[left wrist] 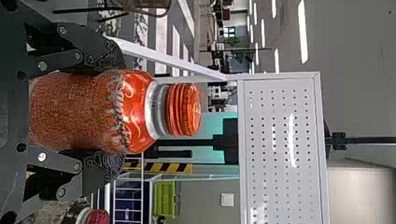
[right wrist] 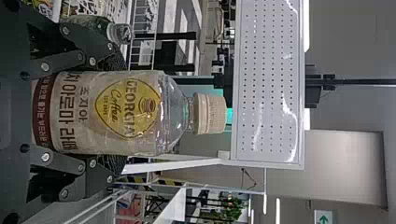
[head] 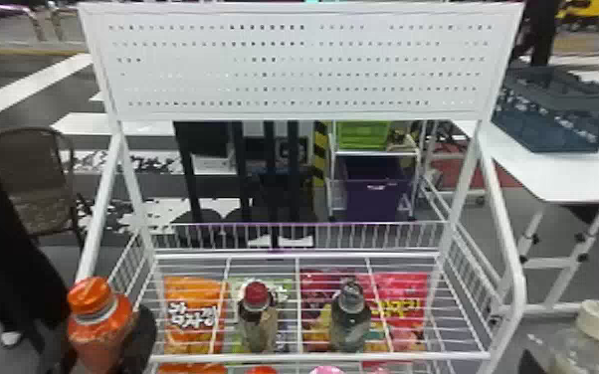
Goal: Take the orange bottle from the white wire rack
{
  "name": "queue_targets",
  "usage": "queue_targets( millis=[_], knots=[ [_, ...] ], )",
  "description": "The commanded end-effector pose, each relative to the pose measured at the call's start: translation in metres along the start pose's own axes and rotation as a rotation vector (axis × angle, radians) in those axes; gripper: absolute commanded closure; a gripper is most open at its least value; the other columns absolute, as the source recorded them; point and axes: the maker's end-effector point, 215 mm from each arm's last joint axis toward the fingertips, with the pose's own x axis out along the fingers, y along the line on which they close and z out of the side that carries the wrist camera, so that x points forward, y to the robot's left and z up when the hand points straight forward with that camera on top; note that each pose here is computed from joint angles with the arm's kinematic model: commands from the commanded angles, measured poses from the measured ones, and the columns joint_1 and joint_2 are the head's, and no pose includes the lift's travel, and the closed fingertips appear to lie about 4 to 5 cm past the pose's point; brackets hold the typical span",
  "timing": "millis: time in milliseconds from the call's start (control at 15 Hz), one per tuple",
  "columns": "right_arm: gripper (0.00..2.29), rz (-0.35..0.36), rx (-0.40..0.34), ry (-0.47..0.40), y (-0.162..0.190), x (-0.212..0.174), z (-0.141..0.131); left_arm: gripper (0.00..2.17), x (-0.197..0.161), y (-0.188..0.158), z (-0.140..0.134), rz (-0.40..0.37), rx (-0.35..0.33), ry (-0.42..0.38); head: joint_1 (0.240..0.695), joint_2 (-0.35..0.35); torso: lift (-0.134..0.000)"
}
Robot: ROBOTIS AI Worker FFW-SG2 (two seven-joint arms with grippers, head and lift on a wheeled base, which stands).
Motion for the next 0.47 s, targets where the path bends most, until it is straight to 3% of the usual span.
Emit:
queue_targets(
  millis=[0,400],
  knots=[
    [0.95,0.001,0.004,-0.002,0.0009,0.0011,-0.0001,2.15,-0.0001,-0.0002,0.0010,0.000,0.000,-0.002,0.499,0.000,0.000],
    [0.95,0.001,0.004,-0.002,0.0008,0.0014,-0.0004,2.15,0.0019,0.0007,0.0018,0.004,0.006,-0.004,0.499,0.000,0.000]
  ],
)
